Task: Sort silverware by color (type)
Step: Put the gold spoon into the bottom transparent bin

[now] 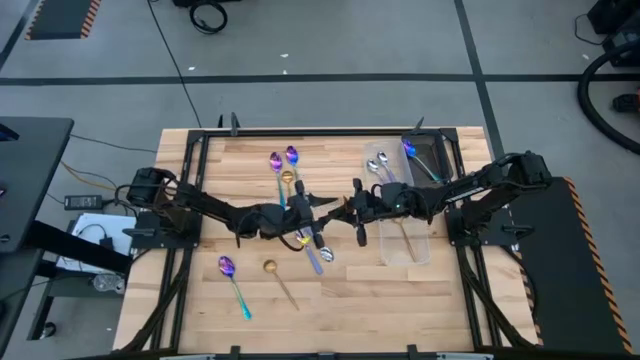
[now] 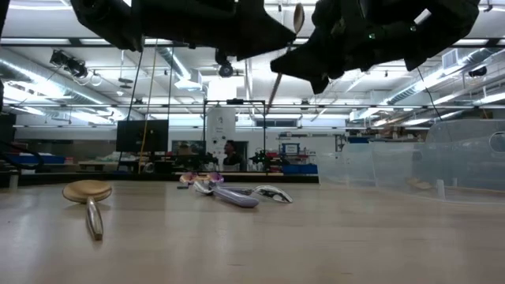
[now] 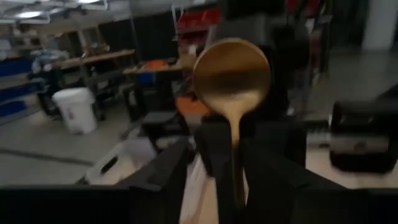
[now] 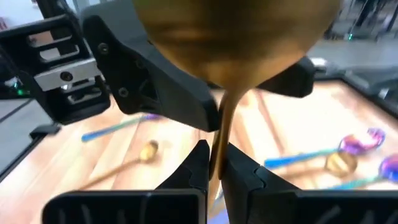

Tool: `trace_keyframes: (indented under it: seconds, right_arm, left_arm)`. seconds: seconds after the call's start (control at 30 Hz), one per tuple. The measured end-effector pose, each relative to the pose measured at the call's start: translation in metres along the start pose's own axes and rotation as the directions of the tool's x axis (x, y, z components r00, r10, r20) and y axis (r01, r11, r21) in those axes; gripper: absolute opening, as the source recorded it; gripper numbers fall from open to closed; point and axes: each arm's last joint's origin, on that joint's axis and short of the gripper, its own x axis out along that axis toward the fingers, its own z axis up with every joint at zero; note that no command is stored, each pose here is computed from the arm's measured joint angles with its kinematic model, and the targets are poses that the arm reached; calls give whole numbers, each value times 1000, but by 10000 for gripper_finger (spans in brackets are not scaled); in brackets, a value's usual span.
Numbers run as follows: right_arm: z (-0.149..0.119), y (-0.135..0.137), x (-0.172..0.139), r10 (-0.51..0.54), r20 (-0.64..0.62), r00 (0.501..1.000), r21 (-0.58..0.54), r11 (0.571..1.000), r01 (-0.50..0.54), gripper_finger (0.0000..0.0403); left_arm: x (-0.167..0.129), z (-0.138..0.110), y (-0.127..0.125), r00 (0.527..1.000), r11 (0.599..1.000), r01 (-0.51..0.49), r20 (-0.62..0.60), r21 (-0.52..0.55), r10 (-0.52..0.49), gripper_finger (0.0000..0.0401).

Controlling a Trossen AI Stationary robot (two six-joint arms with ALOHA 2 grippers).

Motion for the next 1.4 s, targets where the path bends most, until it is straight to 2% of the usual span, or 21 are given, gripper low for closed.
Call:
trace_keyframes:
  seconds: [0.17,0.37,0.53,0.77,0.9,1.1,1.4]
  right_arm:
    - [-12,-1,-1,-4,-124,992,51,999,11,30]
    - [-10,-1,-15,-13,-229,973,113,993,40,30]
    - [-2,-1,-32,-17,-276,961,191,979,72,31]
    - [5,-1,-56,-24,-375,927,262,956,131,31]
    - [13,-1,-66,-47,-475,879,282,938,203,31]
    - [9,-1,-76,-66,-631,773,296,900,319,32]
    - [1,2,-94,32,-804,594,326,858,396,32]
  left_arm:
    - [-7,-13,-10,991,1000,-6,-133,8,7,192]
    - [-15,-22,-9,959,1000,-12,-285,-27,4,186]
    - [-21,-14,-7,952,1000,-10,-306,-29,0,182]
    - [-25,-18,-11,939,1000,13,-343,3,-12,181]
    - [-25,-20,-10,936,1000,12,-351,10,-8,181]
    - [-25,-21,-10,931,1000,12,-366,16,-6,181]
    - [-25,-21,-10,930,1000,12,-368,17,-5,181]
